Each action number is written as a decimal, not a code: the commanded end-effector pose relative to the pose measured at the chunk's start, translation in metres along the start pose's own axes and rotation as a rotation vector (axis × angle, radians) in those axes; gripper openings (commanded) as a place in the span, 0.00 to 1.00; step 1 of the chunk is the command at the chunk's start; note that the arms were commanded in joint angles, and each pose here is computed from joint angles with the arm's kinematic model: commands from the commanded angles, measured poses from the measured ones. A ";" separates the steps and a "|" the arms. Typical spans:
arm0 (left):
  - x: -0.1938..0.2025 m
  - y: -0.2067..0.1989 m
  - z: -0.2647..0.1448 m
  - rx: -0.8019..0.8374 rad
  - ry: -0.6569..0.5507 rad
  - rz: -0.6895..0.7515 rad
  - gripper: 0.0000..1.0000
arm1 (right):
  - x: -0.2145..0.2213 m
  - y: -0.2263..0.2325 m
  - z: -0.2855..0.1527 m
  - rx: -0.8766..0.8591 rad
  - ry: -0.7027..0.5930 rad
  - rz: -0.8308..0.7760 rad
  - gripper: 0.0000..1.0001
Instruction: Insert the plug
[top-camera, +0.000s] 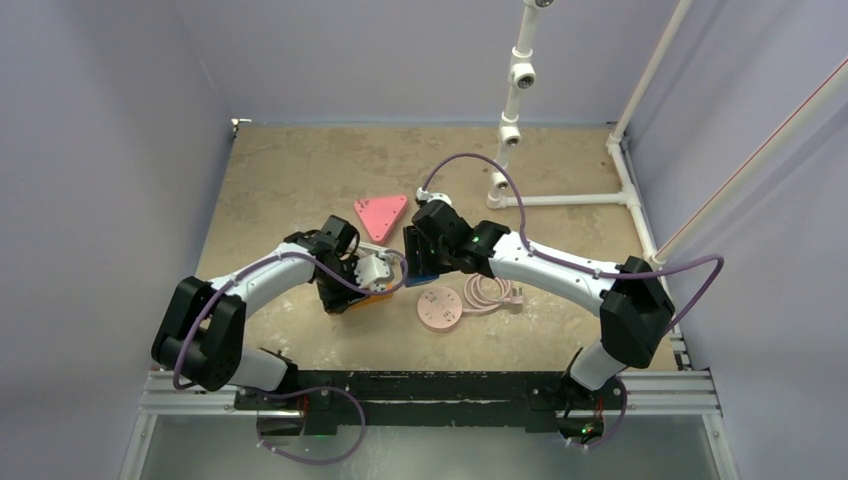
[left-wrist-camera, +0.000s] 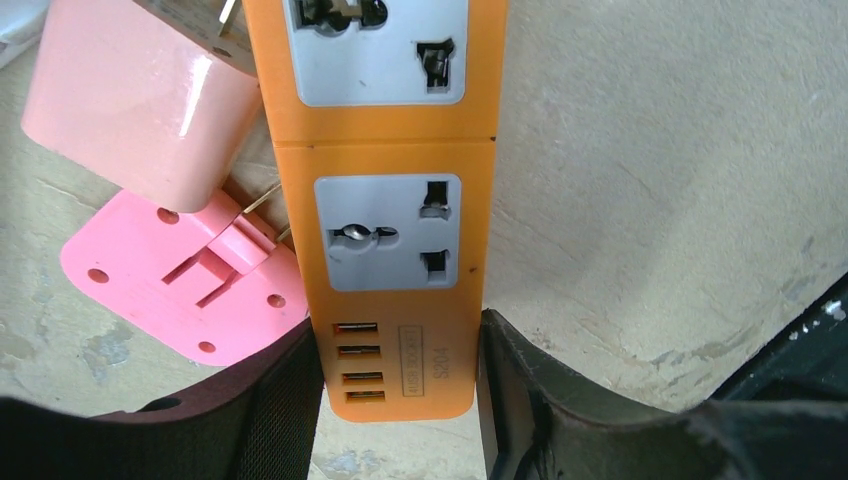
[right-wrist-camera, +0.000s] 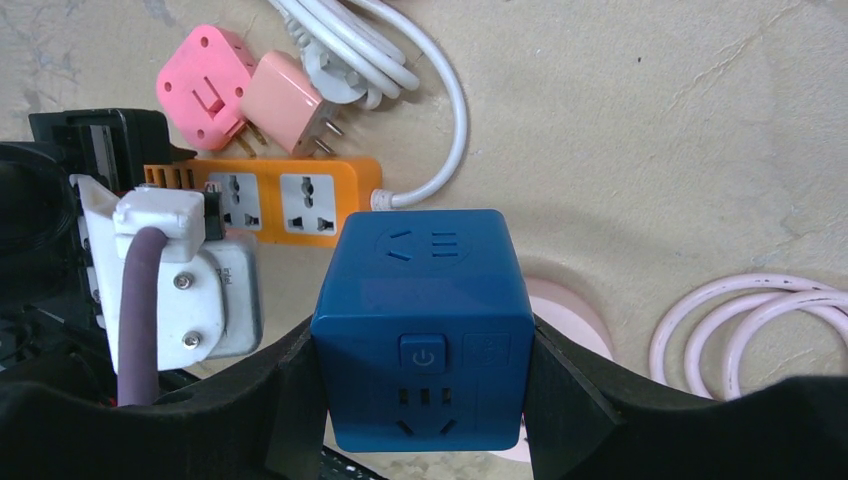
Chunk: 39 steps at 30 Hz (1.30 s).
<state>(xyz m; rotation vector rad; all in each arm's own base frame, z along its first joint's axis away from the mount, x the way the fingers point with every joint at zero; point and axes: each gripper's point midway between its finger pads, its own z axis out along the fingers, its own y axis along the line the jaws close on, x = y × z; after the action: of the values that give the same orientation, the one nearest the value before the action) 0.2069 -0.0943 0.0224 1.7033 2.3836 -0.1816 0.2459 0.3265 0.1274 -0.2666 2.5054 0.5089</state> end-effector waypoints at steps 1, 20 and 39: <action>-0.031 0.030 0.004 -0.111 -0.105 -0.043 0.04 | -0.020 0.010 -0.009 -0.022 -0.062 -0.004 0.00; -0.064 0.058 -0.091 -0.096 -0.362 -0.253 0.99 | -0.018 0.056 -0.005 -0.054 -0.032 -0.072 0.00; -0.047 0.138 -0.125 -0.405 -0.452 -0.500 0.99 | -0.008 0.079 0.024 -0.016 0.027 -0.158 0.00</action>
<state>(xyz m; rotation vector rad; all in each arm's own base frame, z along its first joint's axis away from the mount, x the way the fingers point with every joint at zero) 0.3149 -0.0802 0.1373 0.9343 2.2996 -0.1901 0.2301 0.3991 0.1159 -0.4831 2.5470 0.4471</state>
